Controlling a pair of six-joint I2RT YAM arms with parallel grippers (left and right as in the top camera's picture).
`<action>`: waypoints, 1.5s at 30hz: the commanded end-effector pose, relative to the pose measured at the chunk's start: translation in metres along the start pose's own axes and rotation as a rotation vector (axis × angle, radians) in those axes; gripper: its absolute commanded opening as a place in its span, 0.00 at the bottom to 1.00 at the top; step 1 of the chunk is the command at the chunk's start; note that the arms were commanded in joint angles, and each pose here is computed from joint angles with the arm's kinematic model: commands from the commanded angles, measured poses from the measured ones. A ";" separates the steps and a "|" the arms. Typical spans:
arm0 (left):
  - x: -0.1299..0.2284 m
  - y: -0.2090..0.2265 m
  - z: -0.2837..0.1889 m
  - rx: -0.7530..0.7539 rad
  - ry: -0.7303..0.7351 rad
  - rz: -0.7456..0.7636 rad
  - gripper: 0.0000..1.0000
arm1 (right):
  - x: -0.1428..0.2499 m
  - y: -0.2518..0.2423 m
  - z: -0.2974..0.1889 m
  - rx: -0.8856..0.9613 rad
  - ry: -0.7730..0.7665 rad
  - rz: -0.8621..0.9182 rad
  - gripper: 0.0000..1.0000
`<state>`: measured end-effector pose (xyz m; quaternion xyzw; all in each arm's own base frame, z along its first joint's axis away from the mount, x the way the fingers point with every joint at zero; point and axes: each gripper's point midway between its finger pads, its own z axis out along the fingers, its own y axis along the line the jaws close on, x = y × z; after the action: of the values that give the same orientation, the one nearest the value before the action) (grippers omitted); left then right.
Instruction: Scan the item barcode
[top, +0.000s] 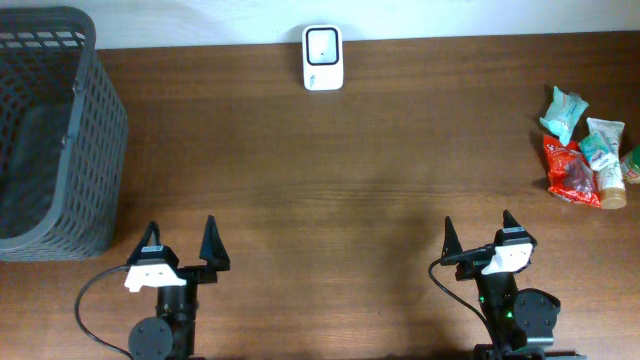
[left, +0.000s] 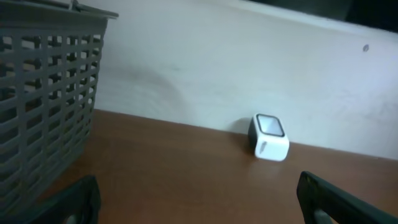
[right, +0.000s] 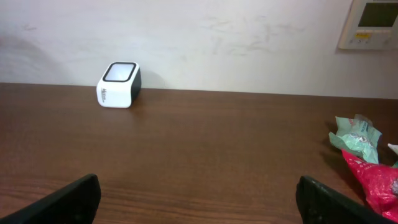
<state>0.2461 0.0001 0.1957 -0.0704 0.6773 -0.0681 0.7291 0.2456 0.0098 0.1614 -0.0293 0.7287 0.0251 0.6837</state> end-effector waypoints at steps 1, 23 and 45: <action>0.021 0.007 -0.001 -0.020 0.078 0.086 0.99 | 0.003 0.001 0.000 -0.005 0.004 0.000 0.99; 0.037 0.020 -0.003 -0.056 0.151 0.175 0.99 | 0.003 0.001 0.000 -0.005 0.004 0.000 0.99; 0.036 0.020 -0.003 -0.054 0.149 0.219 0.99 | 0.003 0.001 0.000 -0.005 0.004 0.000 0.99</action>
<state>0.2456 0.0136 0.1578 -0.0181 0.7342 0.0229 0.6783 0.2456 0.0099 0.1614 -0.0293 0.7287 0.0254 0.6837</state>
